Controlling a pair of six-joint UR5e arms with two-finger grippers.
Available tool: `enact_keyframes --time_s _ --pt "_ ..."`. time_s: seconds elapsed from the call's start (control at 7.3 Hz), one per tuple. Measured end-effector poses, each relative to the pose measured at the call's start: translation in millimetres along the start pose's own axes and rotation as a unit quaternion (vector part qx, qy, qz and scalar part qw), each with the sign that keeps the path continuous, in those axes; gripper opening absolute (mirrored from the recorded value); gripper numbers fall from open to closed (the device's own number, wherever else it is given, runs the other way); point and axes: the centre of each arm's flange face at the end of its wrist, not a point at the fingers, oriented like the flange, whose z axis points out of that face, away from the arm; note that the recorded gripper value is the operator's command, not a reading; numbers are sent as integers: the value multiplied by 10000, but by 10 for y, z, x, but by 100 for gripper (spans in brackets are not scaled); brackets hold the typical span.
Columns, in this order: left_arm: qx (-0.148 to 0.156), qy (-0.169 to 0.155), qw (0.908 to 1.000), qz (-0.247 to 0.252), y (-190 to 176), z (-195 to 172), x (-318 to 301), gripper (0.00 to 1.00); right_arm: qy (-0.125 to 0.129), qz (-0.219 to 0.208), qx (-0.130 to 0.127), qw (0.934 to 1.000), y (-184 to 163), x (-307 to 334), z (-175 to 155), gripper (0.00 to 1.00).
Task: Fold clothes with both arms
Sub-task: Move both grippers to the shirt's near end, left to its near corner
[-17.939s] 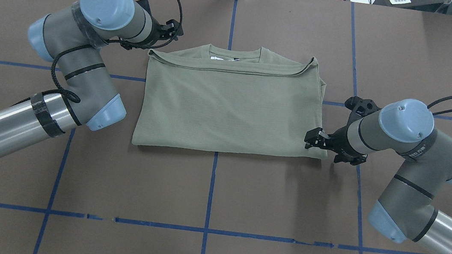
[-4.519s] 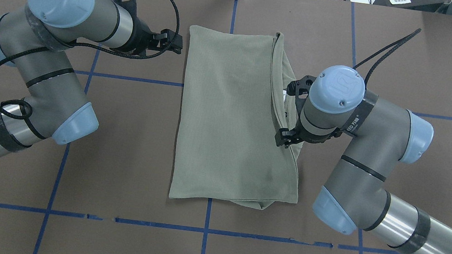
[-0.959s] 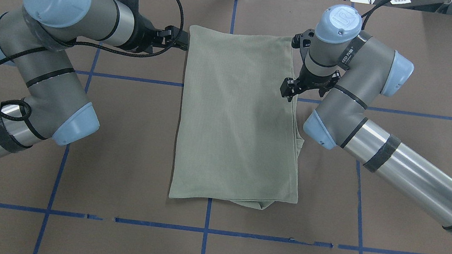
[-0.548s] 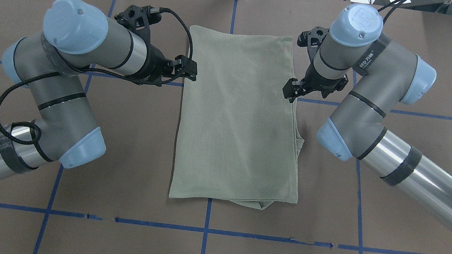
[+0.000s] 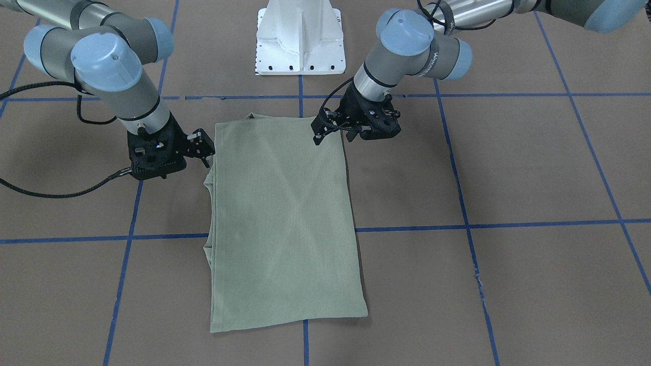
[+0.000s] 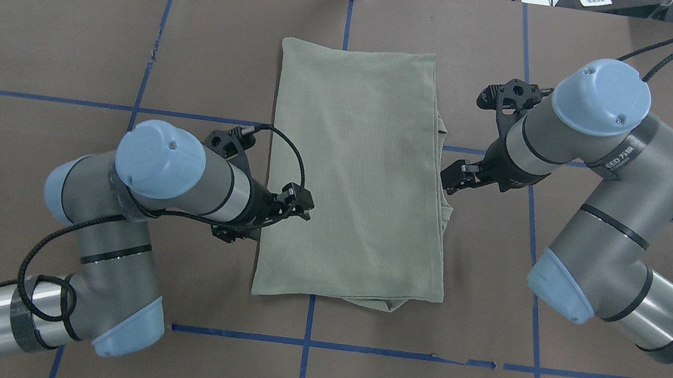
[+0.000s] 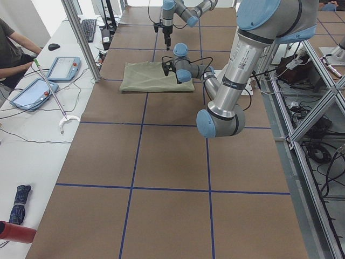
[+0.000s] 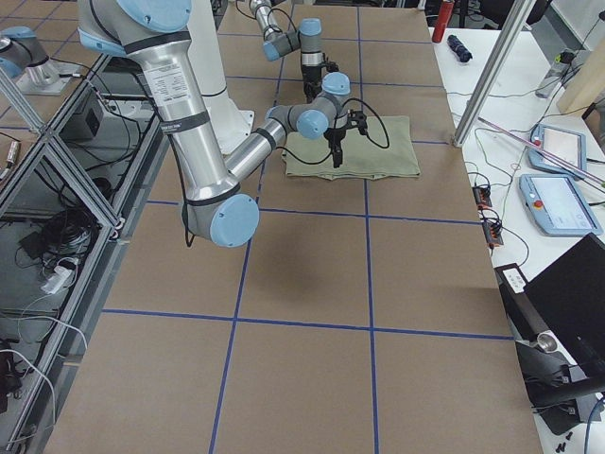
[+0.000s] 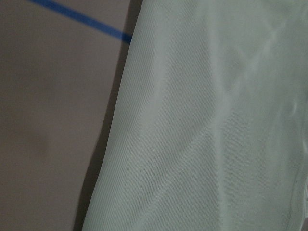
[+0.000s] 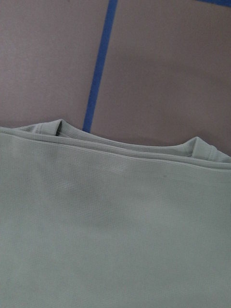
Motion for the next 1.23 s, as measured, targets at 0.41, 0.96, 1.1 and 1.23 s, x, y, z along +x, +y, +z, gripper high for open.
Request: enact_keyframes --time_s 0.41,0.96,1.1,1.23 --pt "97 -591 9978 -275 413 174 -137 98 -64 96 -59 9999 129 -32 -17 100" --pt "198 -877 9956 -269 562 334 -254 94 -57 87 -83 9999 151 -55 11 100" --pt "201 -895 9954 -259 577 356 -262 91 -56 86 -86 9999 151 -55 16 100" --pt "206 -917 9952 -256 580 381 -273 90 -54 85 -90 9999 153 -57 23 100"
